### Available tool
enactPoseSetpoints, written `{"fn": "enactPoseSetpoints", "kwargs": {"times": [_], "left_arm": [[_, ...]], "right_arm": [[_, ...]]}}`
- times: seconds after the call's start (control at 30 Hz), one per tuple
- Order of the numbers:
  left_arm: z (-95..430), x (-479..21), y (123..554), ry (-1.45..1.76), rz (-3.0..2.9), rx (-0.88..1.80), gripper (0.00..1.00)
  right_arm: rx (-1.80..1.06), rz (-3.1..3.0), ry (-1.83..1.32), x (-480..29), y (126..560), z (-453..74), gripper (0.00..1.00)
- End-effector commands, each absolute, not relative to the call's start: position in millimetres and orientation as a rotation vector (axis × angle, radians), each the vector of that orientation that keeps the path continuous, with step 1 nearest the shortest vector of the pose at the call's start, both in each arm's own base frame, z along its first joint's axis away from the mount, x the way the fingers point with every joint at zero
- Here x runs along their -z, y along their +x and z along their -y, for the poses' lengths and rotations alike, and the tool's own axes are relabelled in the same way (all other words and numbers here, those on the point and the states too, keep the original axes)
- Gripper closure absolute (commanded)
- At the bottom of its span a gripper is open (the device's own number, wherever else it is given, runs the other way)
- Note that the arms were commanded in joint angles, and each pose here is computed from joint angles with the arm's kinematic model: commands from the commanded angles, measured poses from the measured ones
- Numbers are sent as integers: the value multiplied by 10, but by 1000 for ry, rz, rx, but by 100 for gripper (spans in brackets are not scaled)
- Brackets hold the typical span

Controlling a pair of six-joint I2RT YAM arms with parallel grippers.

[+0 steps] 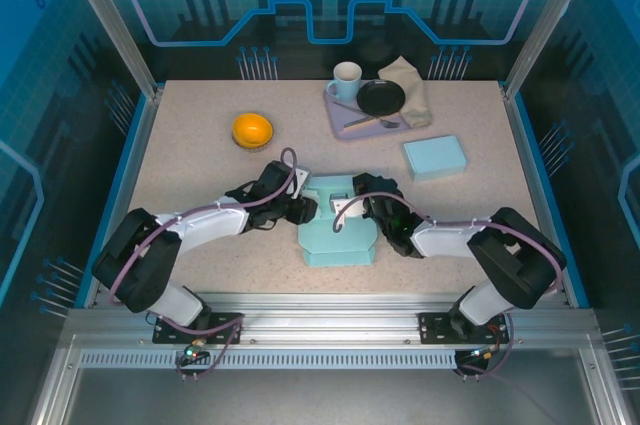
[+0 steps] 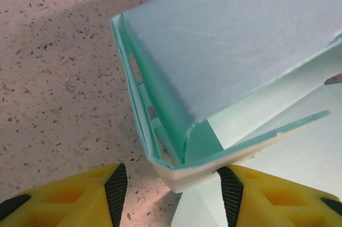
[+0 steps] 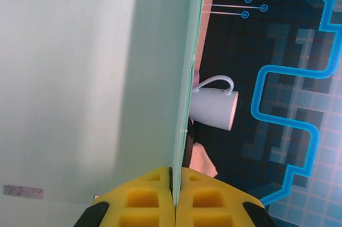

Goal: Fold the paper box

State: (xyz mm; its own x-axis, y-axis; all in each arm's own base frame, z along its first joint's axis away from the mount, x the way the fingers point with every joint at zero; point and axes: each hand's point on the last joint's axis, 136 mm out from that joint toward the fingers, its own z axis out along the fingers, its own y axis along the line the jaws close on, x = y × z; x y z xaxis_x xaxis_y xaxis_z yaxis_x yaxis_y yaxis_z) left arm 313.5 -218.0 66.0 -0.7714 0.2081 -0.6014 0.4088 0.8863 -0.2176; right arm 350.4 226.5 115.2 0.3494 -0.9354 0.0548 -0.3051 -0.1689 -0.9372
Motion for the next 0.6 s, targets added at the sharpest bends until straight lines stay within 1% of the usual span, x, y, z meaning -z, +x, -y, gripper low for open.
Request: {"fn": "enactPoseSetpoints", "kwargs": {"times": [0.0,0.17,0.33,0.57], "left_arm": [[2097,-605,3084,473,-2462,386,47],[2009,-534,3018,501,-2450,324,47],[1972,-557,2975,486,-2408,335,47],[1999,-673,3049,473,-2354,342,46]], "right_arm": [[942,-1068,-1703,-1056,3428,-2302,100],[960,-1074,-1696,-985,3332,-2318,100],[958,-1070,-1705,-984,3249,-2330,100],[937,-1065,-1725,-976,3146,-2363,100]]}}
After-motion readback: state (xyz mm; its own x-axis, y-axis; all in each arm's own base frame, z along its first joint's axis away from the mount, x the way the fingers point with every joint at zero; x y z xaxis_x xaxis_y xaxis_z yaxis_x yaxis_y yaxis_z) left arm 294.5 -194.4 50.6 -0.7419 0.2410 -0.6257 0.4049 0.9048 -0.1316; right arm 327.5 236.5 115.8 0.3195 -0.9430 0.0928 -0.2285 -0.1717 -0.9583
